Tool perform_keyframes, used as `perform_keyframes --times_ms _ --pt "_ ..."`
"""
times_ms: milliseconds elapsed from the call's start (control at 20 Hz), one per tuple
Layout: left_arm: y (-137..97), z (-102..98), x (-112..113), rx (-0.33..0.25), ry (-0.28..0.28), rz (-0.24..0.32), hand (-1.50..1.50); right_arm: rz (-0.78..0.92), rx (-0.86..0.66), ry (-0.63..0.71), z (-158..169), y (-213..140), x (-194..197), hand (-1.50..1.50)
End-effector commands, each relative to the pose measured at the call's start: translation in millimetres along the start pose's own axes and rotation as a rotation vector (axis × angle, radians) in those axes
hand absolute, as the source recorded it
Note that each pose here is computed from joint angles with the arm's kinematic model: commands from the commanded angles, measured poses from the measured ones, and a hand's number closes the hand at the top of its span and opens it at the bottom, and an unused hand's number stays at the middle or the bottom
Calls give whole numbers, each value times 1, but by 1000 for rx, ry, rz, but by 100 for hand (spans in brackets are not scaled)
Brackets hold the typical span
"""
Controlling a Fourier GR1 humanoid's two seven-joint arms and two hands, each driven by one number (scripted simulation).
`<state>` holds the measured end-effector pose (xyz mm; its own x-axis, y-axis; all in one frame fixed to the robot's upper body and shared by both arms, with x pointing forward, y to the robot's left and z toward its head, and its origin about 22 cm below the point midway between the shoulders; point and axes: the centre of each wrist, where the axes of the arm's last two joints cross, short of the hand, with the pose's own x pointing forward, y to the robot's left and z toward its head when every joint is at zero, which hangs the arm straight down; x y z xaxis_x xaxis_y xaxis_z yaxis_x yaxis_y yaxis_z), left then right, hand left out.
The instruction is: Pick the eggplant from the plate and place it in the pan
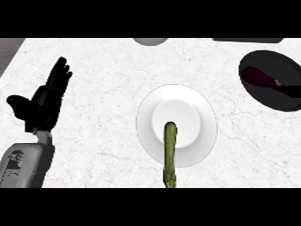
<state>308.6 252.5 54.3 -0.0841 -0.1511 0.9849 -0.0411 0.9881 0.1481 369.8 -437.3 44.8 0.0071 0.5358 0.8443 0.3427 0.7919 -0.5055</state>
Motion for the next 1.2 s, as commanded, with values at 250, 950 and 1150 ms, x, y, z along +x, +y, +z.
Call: perform_keyframes --times_ms 250,950,1150 --pt "22 8 -7 33 27 -9 0 -313 88 -60 43 -68 -49 -150" --pt "23 18 -3 64 44 -17 0 -320 182 -89 102 -149 -75 -150" --pt "40 14 -6 92 42 -16 0 -275 169 -92 113 -138 -78 -150"
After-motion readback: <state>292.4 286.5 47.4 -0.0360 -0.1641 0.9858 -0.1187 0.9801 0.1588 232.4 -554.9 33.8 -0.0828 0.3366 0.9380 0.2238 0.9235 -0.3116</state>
